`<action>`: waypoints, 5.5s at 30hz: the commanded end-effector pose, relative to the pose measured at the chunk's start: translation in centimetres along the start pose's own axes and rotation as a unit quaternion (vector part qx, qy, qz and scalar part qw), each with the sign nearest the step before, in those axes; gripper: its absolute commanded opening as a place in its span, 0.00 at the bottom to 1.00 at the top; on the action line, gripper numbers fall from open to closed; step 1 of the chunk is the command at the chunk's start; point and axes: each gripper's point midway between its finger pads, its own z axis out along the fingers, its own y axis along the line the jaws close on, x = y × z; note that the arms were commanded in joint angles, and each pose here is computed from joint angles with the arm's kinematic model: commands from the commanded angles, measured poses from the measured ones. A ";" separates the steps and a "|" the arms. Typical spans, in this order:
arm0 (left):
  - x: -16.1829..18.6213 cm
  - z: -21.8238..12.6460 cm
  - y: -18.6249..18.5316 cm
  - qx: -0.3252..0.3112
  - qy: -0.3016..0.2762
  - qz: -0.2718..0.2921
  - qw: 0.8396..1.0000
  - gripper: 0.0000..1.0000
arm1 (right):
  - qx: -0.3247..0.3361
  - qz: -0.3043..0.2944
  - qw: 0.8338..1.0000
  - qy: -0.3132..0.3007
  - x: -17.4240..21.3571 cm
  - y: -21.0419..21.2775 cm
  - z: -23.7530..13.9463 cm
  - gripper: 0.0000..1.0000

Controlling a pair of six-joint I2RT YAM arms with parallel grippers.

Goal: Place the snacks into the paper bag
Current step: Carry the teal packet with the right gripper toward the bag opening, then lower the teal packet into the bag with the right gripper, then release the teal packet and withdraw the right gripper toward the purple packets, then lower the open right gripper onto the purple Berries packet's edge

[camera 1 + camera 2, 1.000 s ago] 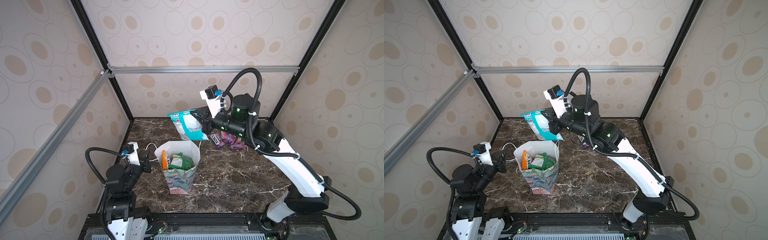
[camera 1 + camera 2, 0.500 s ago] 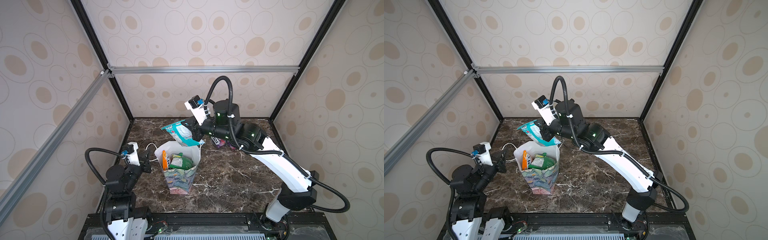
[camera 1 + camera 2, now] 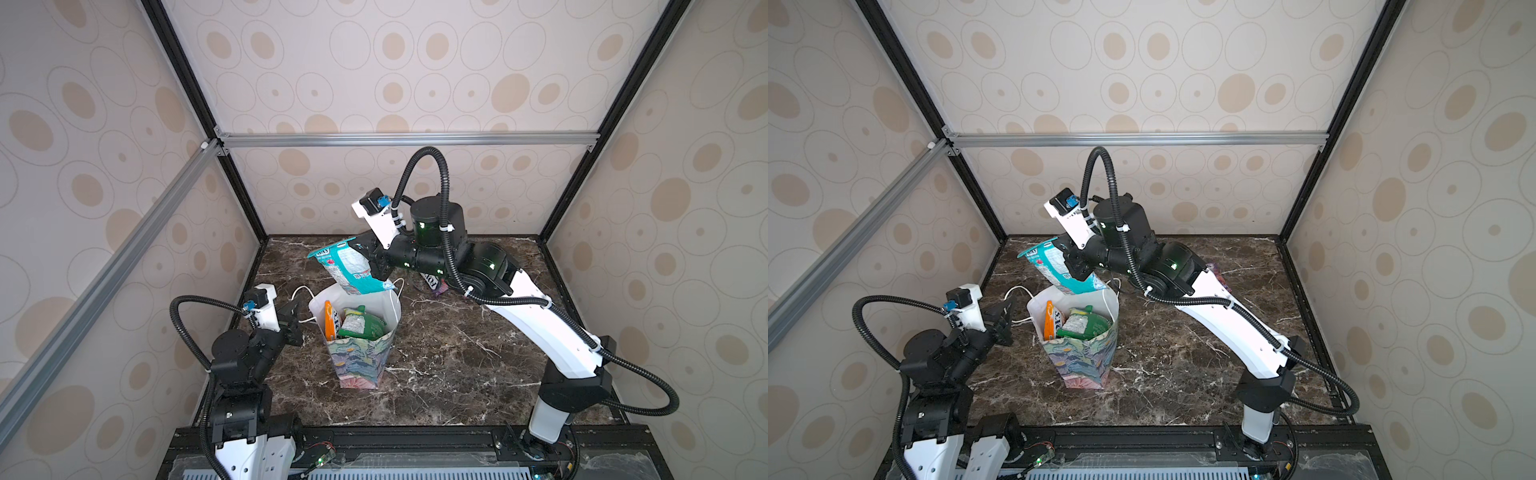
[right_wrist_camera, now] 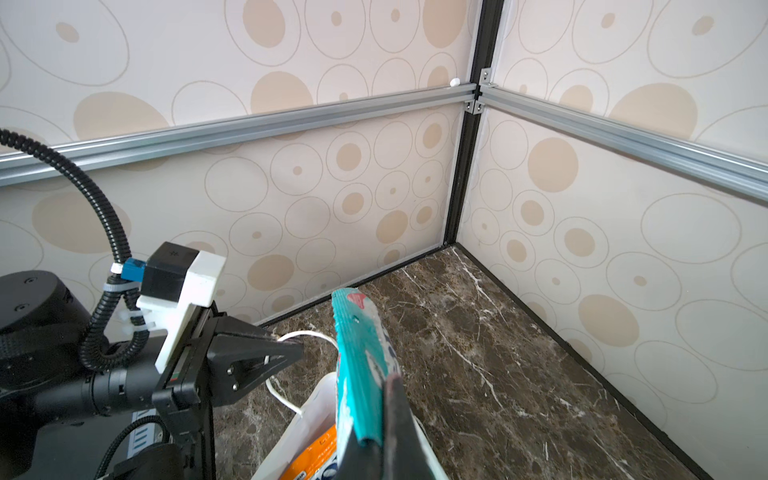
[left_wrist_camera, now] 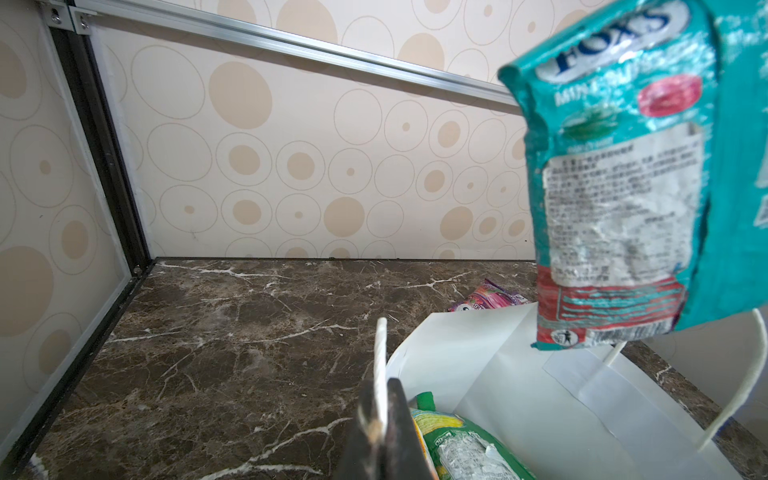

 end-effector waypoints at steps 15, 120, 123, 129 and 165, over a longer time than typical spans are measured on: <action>-0.4 -0.2 -0.2 0.003 -0.007 0.014 1.000 0.00 | -0.003 -0.003 1.000 0.012 0.9 0.9 1.0 0.00; 0.0 0.1 1.8 -0.049 0.003 0.004 0.999 0.00 | 0.334 0.298 0.887 0.111 25.8 -22.7 -17.2 0.27; 0.0 0.1 1.8 -0.050 0.003 0.004 0.999 0.00 | 0.341 0.334 0.872 0.112 28.6 -24.3 -17.4 0.38; -0.1 0.0 1.7 -0.048 0.000 0.007 0.999 0.00 | 0.354 0.384 0.846 0.106 32.8 -27.2 -17.6 0.43; 0.2 0.5 1.5 -0.037 0.009 0.006 0.999 0.00 | 0.355 0.522 0.771 0.079 42.4 -37.4 -18.0 0.64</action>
